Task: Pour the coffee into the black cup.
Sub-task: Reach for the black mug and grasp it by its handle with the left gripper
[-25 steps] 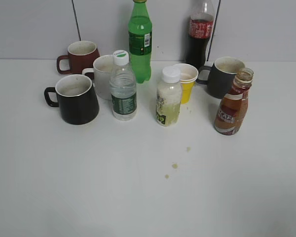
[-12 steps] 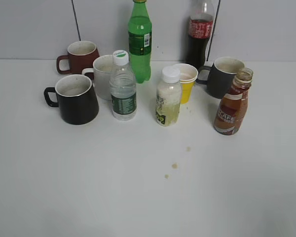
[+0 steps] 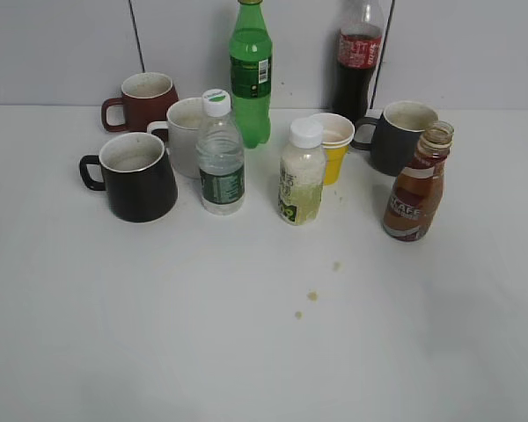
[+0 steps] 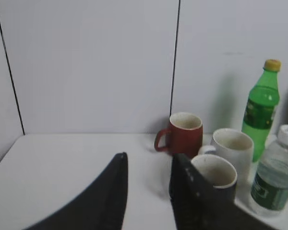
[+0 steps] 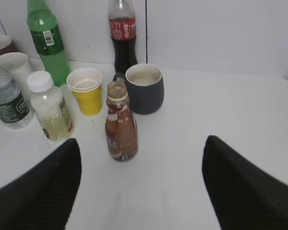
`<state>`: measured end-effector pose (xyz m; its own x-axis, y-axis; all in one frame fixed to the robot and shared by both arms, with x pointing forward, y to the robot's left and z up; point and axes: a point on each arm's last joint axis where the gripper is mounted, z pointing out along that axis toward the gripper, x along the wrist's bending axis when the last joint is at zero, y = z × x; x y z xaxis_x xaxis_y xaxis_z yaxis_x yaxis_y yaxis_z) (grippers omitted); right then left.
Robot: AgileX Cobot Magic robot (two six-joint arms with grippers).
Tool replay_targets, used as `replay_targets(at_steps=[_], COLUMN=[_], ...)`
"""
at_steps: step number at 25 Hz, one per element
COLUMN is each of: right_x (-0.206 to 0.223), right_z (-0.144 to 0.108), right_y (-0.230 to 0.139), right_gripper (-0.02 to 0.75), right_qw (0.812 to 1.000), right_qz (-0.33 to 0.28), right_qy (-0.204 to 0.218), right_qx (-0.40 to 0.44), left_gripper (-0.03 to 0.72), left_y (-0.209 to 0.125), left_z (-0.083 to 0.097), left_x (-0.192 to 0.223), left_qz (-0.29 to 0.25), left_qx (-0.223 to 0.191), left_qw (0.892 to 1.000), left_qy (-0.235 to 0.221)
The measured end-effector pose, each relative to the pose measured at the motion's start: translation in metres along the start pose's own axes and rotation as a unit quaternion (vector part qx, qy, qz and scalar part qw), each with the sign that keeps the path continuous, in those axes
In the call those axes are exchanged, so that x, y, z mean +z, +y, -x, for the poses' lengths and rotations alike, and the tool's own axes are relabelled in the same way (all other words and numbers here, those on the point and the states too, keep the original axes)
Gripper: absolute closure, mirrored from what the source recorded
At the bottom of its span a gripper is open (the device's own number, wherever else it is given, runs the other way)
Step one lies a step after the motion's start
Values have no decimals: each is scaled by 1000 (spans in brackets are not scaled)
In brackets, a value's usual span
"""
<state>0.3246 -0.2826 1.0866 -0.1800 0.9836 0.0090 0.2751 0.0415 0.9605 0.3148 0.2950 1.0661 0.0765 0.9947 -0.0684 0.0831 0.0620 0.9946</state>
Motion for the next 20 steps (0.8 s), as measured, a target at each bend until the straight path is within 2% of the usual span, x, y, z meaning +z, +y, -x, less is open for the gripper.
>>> replay_targets(at_steps=[3,7,10,12,16,20], right_x=[26,65,97,111,139,155], right_z=[-1,-1,1,2,3,-7], right_y=[9,15,9,7,-2,-11], right_gripper=[152,153,153,153,153,153], right_qw=[1000,999,1000,999,999,999], right_qz=[24,44,24,32,36,46], right_qy=[9,4,-4,-12,-20,-2], right_qx=[-11,-12,-10,-10,-6,-24], left_gripper=[447,447,447,447,447,447], left_y=[-7,-15,-26,-41,-65,-100], left_z=[-2,-5,-7,-9,-12,-13], left_x=[26,63,92,113,145,170], left_qz=[26,24,15,-6,9,15], left_qx=[-5,-5,-4,-1,7,23], left_qw=[1000,1000,1000,1000,999,999], left_qy=[6,15,22,26,32,22])
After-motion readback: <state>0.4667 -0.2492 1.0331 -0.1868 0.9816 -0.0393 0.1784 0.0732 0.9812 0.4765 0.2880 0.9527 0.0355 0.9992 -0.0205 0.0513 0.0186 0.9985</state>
